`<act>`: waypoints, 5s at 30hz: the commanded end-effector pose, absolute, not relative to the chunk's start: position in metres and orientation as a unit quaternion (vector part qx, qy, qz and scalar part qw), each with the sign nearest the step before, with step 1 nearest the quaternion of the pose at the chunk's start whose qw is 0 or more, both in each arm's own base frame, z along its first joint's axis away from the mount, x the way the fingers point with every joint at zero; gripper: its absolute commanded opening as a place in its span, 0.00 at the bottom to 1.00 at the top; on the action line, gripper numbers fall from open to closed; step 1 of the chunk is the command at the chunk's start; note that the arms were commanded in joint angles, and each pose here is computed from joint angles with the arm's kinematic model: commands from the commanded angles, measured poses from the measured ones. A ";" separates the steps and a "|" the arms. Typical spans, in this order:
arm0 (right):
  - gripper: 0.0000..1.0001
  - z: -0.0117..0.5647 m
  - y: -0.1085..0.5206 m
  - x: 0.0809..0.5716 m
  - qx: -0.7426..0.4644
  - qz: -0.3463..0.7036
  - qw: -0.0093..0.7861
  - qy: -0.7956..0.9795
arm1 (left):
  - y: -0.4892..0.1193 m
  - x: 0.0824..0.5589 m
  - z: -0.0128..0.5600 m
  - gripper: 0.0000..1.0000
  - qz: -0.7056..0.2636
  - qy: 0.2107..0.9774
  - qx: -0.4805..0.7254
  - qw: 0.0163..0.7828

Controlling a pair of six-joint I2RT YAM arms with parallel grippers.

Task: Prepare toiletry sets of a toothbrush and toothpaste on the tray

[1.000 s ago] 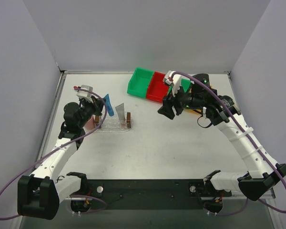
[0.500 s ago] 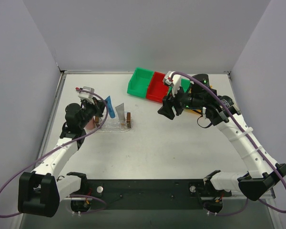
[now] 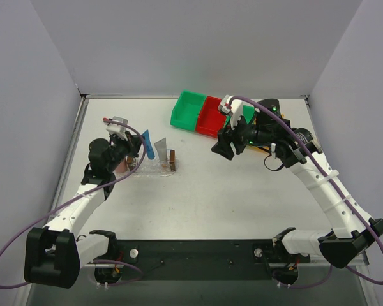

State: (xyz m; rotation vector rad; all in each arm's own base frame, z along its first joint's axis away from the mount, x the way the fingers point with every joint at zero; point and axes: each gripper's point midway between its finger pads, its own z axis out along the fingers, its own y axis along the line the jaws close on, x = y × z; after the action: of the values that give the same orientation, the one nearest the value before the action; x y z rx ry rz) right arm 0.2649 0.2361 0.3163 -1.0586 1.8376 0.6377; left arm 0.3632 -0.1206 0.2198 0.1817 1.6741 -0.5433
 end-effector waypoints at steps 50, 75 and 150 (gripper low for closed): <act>0.55 0.323 0.236 0.261 -0.434 0.268 0.463 0.725 | -0.132 0.369 0.206 0.00 -0.237 0.717 0.112 0.646; 0.55 0.323 0.235 0.259 -0.438 0.266 0.465 0.722 | -0.137 0.370 0.189 0.00 -0.238 0.714 0.126 0.646; 0.44 0.091 0.117 0.499 -0.018 -0.065 0.311 0.948 | -0.063 0.367 0.291 0.86 -0.089 0.726 0.036 0.680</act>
State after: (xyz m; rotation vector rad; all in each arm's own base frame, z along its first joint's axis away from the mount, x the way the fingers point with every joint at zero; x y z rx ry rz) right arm 0.4937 0.1179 0.0904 -0.0912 2.4877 -0.1859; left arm 0.3632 -0.0672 0.2715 0.1024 1.6839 -0.2114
